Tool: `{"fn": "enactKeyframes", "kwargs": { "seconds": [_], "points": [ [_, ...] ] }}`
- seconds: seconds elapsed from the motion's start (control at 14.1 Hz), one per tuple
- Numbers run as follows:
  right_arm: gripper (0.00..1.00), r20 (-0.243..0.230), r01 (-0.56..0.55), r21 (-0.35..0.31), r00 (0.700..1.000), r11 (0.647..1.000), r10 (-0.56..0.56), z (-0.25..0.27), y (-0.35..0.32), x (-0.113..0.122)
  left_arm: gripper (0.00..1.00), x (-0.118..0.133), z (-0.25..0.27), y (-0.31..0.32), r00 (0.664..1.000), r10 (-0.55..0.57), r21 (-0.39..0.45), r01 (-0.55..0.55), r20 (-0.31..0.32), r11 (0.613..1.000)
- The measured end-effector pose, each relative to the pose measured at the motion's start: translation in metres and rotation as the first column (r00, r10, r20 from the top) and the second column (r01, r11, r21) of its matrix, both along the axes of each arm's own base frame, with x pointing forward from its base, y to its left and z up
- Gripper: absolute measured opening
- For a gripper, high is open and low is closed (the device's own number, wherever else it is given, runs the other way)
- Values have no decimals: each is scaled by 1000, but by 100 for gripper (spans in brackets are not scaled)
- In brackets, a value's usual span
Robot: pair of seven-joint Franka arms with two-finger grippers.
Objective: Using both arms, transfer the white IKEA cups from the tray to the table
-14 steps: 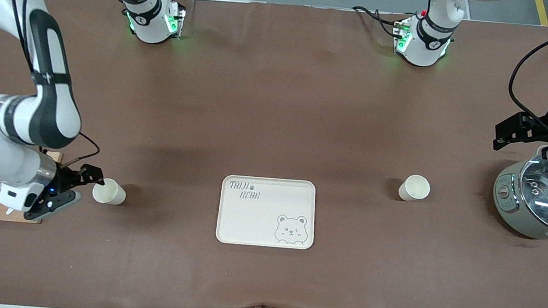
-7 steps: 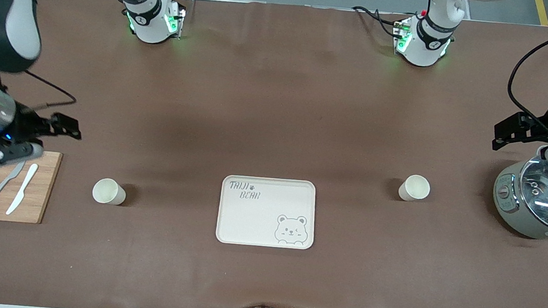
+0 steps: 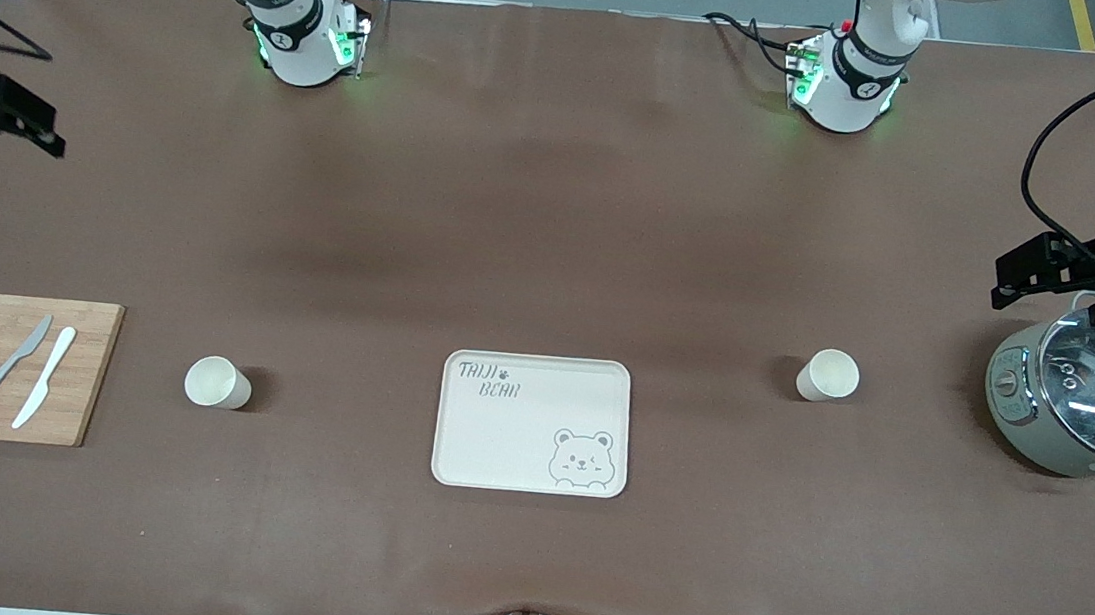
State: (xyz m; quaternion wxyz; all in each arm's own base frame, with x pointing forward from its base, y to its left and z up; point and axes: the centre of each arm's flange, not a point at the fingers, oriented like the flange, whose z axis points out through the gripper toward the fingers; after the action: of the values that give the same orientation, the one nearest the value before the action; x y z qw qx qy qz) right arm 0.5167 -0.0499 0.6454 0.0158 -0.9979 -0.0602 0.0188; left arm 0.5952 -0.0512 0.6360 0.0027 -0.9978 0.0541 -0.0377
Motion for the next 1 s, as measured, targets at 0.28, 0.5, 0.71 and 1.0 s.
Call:
{"fn": "enactKeyframes", "kwargs": {
  "seconds": [0.28, 0.5, 0.71, 1.0],
  "points": [
    [100, 14, 24, -22, 1000, 999, -24, 33, -6, -26, 100, 0, 0, -1, 1000, -2, 0, 2, -1, 1000],
    [100, -9, 22, -23, 1000, 1000, -22, 24, -3, -20, 100, 1, -2, -2, 1000, -4, 0, 4, -4, 1000],
    [100, -37, 29, -27, 999, 999, -30, 9, -3, -11, 100, 1, -3, -2, 1000, -4, 0, 4, -5, 1000],
    [100, -62, 67, -36, 996, 997, -69, -4, 25, -8, 100, 1, -3, -2, 1000, -3, 0, 3, -5, 1000]
  ]
}}
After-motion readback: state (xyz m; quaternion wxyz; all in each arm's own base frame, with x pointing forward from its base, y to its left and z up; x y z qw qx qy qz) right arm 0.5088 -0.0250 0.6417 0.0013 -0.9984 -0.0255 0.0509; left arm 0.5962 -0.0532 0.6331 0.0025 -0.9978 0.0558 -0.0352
